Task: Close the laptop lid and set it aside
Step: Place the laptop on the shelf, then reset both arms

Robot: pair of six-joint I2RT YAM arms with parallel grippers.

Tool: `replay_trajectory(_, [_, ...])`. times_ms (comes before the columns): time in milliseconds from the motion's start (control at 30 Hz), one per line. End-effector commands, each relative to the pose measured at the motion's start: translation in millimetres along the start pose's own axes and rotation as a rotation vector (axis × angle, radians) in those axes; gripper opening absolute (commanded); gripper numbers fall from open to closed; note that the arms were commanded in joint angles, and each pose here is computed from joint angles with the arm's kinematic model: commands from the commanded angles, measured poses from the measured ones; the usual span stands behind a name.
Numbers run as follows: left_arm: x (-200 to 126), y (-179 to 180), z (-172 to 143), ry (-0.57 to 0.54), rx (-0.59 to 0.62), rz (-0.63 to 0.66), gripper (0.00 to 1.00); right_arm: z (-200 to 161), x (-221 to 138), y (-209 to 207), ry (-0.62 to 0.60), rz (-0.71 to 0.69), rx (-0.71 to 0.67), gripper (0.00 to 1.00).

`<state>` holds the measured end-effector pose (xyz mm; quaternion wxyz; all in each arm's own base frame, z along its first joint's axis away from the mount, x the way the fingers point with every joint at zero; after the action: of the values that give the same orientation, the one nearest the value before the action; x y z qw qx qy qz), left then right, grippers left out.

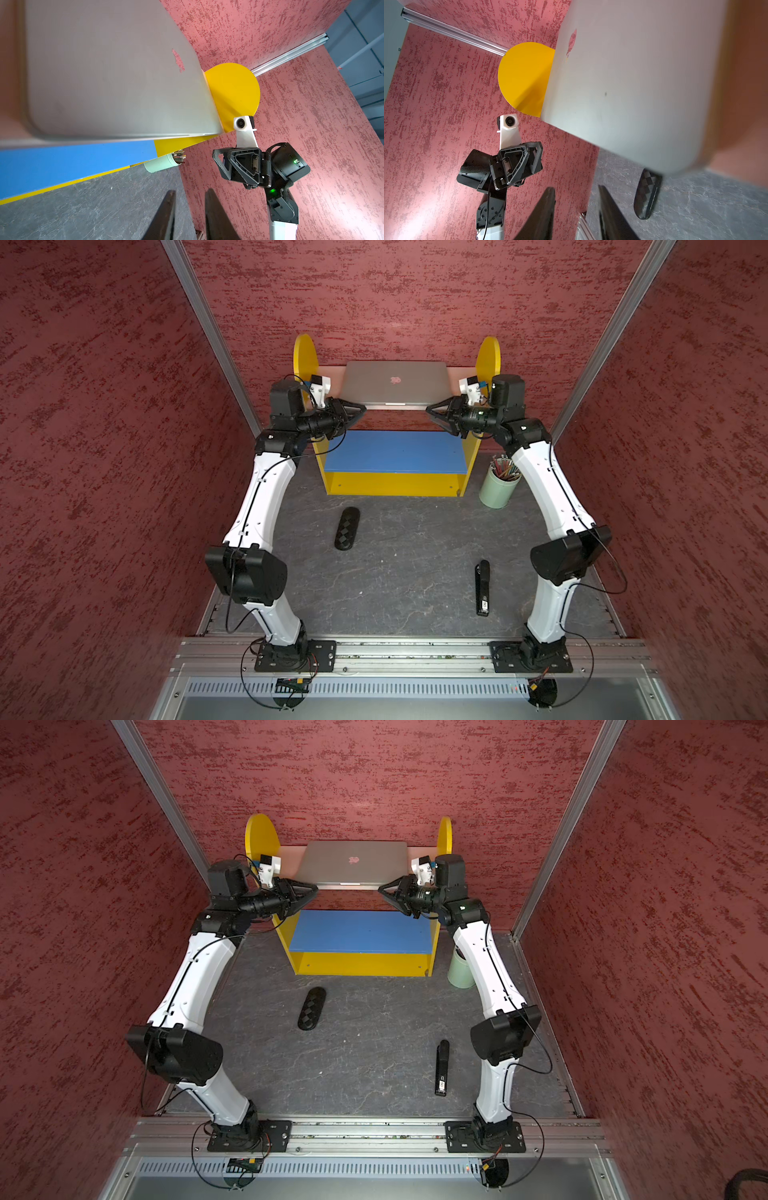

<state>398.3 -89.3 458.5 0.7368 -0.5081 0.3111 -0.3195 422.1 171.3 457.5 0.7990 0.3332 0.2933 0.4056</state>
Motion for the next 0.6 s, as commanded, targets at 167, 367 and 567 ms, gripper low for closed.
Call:
replay_trajectory(167, [-40,-4,-11,-0.059,0.072,-0.046,0.4,-13,-28,15,-0.03,0.017,-0.11,0.45])
replay_trajectory(367, [-65,11,-18,-0.105,0.063,-0.029,0.47,-30,-47,16,-0.069,-0.005,-0.149,0.51])
replay_trajectory(567, [-85,30,-27,-0.146,0.044,-0.015,0.58,-49,-69,12,-0.126,-0.043,-0.204,0.61])
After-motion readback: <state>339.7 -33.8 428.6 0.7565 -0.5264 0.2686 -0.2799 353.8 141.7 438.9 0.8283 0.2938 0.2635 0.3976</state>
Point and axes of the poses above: each gripper's point midway between its finger pads, its own x axis out along the fingers, its own y axis along the line the jaws close on, z = x × y, the point moved 9 cm from there along -x, back along the fingers, and after that the axes turned 14 degrees about -x, right-handed, at the moved point
